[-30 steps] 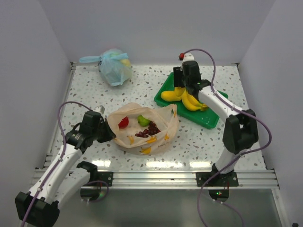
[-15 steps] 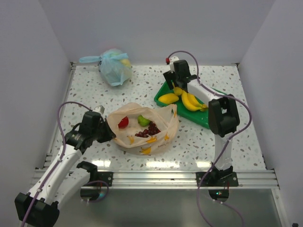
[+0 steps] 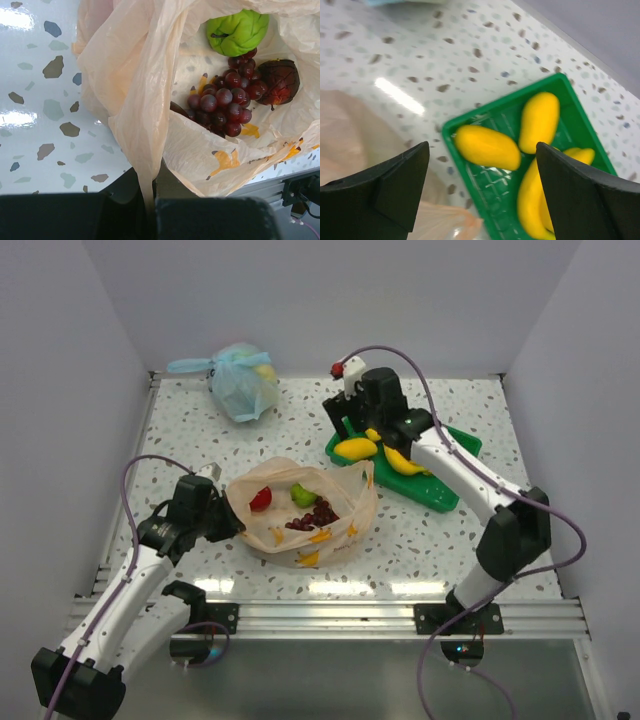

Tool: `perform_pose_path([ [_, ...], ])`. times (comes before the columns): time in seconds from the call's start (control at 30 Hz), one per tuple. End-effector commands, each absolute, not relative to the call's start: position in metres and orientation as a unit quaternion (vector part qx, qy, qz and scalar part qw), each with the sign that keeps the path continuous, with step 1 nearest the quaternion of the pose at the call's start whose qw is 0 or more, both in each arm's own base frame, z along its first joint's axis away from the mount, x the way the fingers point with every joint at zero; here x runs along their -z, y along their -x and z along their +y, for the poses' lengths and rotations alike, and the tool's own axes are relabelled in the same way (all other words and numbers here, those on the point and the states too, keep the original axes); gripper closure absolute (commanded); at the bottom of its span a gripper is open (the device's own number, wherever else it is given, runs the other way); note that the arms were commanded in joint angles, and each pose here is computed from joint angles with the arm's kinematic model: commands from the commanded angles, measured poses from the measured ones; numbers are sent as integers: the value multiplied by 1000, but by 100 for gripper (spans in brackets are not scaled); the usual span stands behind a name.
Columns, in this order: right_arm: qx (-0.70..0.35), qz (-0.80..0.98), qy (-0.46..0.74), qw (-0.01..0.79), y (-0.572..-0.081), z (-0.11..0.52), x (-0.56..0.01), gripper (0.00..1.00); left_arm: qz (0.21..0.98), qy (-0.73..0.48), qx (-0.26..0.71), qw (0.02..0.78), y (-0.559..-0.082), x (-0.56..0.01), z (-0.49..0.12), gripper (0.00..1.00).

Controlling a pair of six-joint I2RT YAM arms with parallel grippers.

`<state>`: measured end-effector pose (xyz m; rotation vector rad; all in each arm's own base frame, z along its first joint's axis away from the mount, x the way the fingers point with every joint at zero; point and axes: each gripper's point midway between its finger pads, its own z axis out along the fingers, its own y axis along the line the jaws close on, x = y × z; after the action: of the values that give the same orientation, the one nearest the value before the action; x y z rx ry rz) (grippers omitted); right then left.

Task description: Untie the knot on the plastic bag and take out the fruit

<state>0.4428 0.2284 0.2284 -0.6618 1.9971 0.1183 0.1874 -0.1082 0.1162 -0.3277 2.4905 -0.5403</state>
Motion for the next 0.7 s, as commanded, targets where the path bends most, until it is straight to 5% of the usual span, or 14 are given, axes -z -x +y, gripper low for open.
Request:
perform_pose_path([
  [0.0, -126, 802, 313, 493, -384, 273, -253, 11, 925, 111, 209, 298, -192, -124, -110, 100],
  [0.67, -286, 773, 519, 226, -117, 410, -105, 78, 927, 134, 197, 288, -187, -115, -104, 100],
])
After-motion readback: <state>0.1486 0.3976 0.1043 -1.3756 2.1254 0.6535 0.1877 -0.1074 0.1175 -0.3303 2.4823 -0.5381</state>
